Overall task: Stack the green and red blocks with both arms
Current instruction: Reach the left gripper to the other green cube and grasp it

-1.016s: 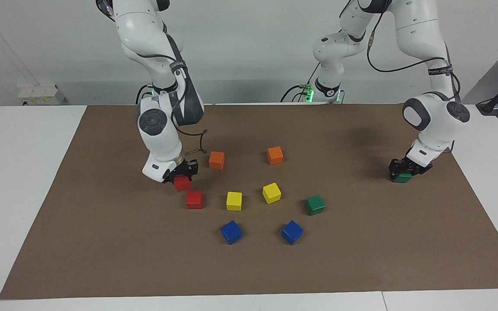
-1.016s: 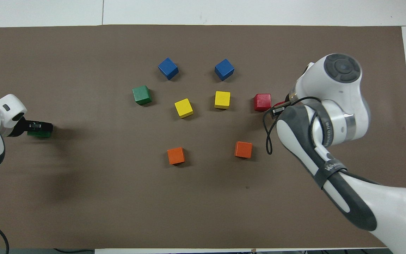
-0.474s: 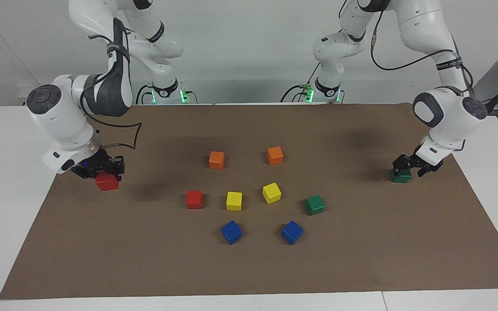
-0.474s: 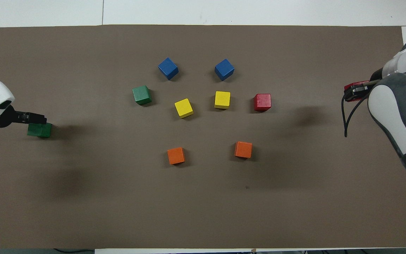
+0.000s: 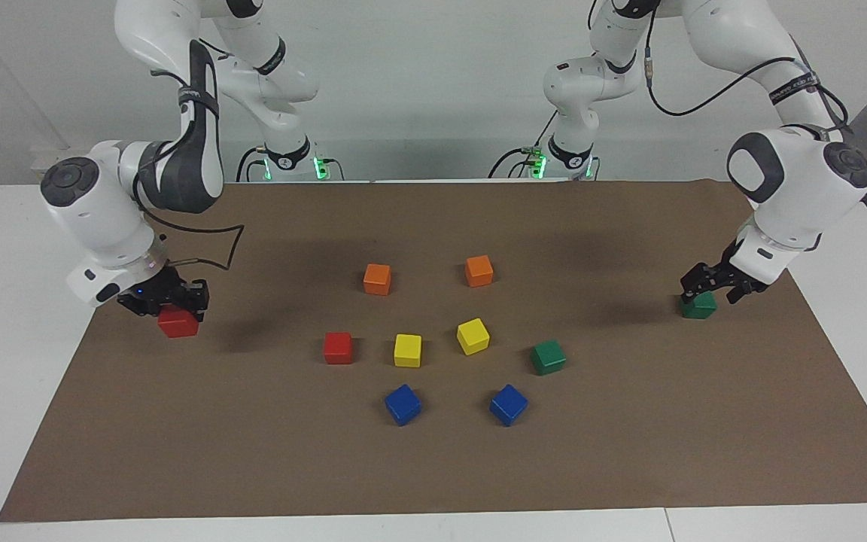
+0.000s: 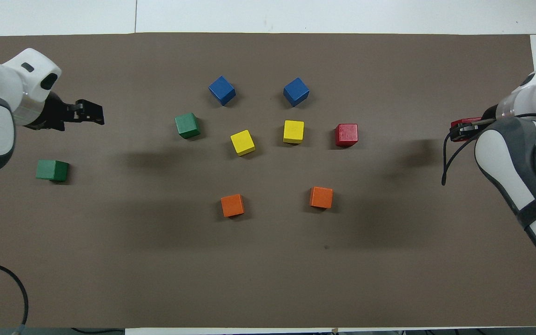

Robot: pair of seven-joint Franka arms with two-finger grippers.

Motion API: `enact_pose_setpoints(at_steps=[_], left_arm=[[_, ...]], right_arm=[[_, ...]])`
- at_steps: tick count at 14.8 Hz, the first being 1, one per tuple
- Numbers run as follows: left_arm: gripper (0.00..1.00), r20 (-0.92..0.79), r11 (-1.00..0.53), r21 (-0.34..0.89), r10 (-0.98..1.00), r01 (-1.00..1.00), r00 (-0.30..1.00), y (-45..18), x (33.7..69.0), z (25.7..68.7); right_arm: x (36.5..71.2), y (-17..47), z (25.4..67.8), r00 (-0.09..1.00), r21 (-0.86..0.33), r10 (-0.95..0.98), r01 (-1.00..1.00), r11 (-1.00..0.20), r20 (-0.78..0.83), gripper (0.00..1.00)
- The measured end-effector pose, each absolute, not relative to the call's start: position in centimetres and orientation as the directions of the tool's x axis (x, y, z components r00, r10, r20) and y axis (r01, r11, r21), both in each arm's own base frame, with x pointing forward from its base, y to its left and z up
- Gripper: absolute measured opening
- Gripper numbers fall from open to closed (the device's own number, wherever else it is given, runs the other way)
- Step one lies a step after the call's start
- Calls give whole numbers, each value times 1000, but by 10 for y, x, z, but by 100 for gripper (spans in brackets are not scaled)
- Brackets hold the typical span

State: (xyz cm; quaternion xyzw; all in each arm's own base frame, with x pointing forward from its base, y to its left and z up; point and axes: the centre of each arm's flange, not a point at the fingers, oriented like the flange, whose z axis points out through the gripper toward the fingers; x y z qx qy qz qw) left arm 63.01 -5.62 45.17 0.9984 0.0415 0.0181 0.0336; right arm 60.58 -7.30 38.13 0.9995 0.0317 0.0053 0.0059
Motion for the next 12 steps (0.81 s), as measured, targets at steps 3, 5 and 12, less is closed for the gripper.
enact_pose_setpoints(at_steps=[3,5,12], left_arm=[[100,28,-985,78,156,154,987,-116,634,451],[100,18,-978,81,193,191,981,-153,639,442],[100,-7,-963,47,265,265,964,-218,659,370]], right_arm=[[599,-72,373,999,12,51,51,-999,9,55],[591,-71,365,1000,10,29,30,-1000,-2,55],[583,-72,346,998,45,55,56,-997,-12,55]])
